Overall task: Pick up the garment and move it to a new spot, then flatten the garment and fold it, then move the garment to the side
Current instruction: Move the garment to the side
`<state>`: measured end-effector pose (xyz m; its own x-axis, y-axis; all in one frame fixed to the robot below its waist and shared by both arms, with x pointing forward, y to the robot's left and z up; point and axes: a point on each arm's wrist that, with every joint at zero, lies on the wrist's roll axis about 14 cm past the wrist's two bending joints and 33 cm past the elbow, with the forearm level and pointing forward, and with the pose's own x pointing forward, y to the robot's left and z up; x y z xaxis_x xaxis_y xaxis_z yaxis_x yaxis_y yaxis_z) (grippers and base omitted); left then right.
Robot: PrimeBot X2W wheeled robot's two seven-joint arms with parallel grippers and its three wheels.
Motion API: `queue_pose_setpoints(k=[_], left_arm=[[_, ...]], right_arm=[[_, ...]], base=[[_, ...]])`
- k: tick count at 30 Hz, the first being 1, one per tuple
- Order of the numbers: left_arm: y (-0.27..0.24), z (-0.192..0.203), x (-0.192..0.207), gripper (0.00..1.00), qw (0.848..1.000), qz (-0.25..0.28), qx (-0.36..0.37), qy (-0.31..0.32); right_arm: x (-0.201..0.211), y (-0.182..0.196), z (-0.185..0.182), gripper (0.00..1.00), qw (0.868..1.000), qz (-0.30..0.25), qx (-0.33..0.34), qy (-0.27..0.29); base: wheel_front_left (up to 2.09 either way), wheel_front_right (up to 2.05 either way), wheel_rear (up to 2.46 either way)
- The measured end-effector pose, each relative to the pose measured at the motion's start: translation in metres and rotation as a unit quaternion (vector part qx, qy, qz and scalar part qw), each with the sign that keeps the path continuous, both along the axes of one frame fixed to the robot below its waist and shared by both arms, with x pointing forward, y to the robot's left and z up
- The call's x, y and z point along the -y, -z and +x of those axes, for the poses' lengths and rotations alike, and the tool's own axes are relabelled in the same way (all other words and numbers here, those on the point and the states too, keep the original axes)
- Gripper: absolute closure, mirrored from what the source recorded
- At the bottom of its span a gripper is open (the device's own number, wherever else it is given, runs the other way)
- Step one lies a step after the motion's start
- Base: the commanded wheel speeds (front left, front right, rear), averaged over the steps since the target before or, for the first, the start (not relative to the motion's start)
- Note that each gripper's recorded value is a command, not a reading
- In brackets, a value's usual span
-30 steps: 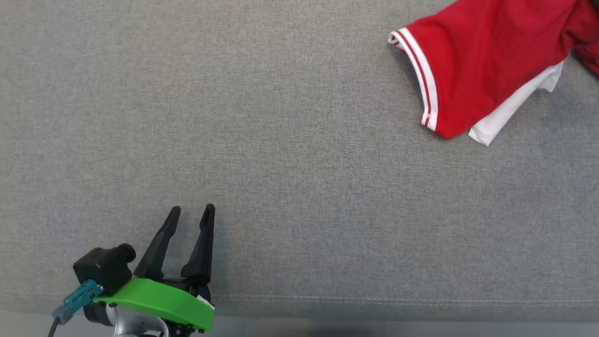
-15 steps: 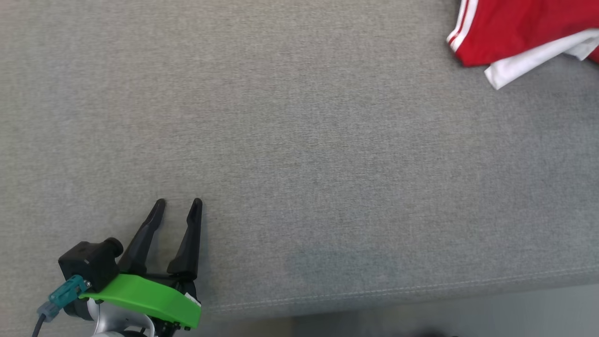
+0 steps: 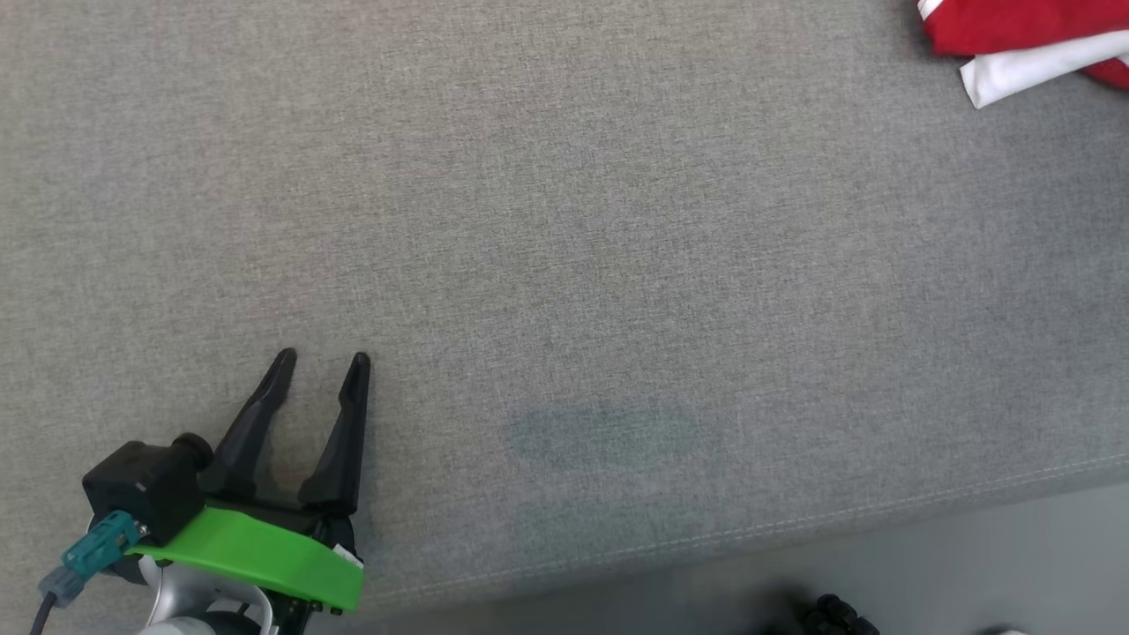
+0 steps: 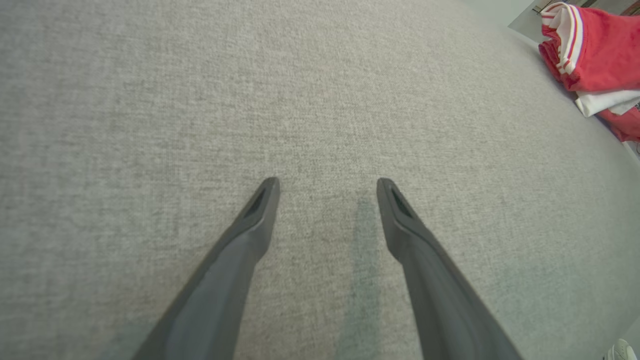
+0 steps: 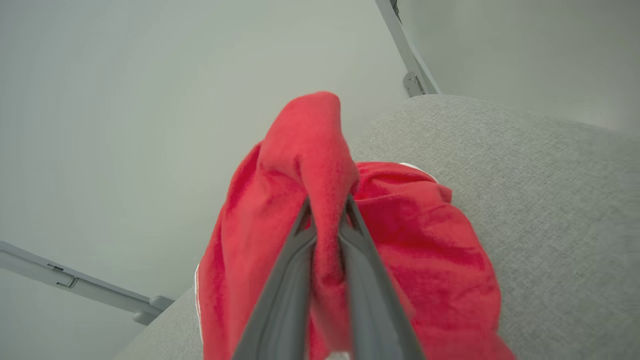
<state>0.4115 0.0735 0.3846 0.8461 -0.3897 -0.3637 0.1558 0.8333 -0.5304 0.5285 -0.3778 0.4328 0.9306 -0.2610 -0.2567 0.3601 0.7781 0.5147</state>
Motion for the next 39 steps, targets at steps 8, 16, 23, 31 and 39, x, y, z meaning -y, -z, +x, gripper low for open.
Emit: queue_pose_setpoints(k=[8,16,23,31,39], left_arm=[[0.004,0.002,0.004,0.00,1.000,0.004,-0.005,0.013],[0.001,0.003,0.006,0.00,1.000,0.006,-0.004,0.021],[-0.001,0.003,0.008,0.00,1.000,0.002,-0.004,0.019],[-0.007,0.002,0.015,0.00,1.000,-0.017,-0.006,0.005],[-0.016,-0.005,0.022,0.00,0.999,-0.032,-0.007,-0.001]], right_arm=[[0.011,0.022,-0.018,1.00,0.999,-0.003,-0.012,0.046],[0.025,0.022,-0.024,0.00,0.996,-0.039,-0.010,0.078],[0.024,0.022,-0.022,0.00,0.995,-0.064,-0.017,0.070],[-0.001,-0.008,0.000,0.00,0.993,-0.114,0.023,0.003],[-0.027,-0.015,0.006,0.00,0.989,-0.136,0.028,-0.044]], base=[[0.00,0.00,0.00],[0.00,0.00,0.00],[0.00,0.00,0.00],[0.00,0.00,0.00],[0.00,0.00,0.00]])
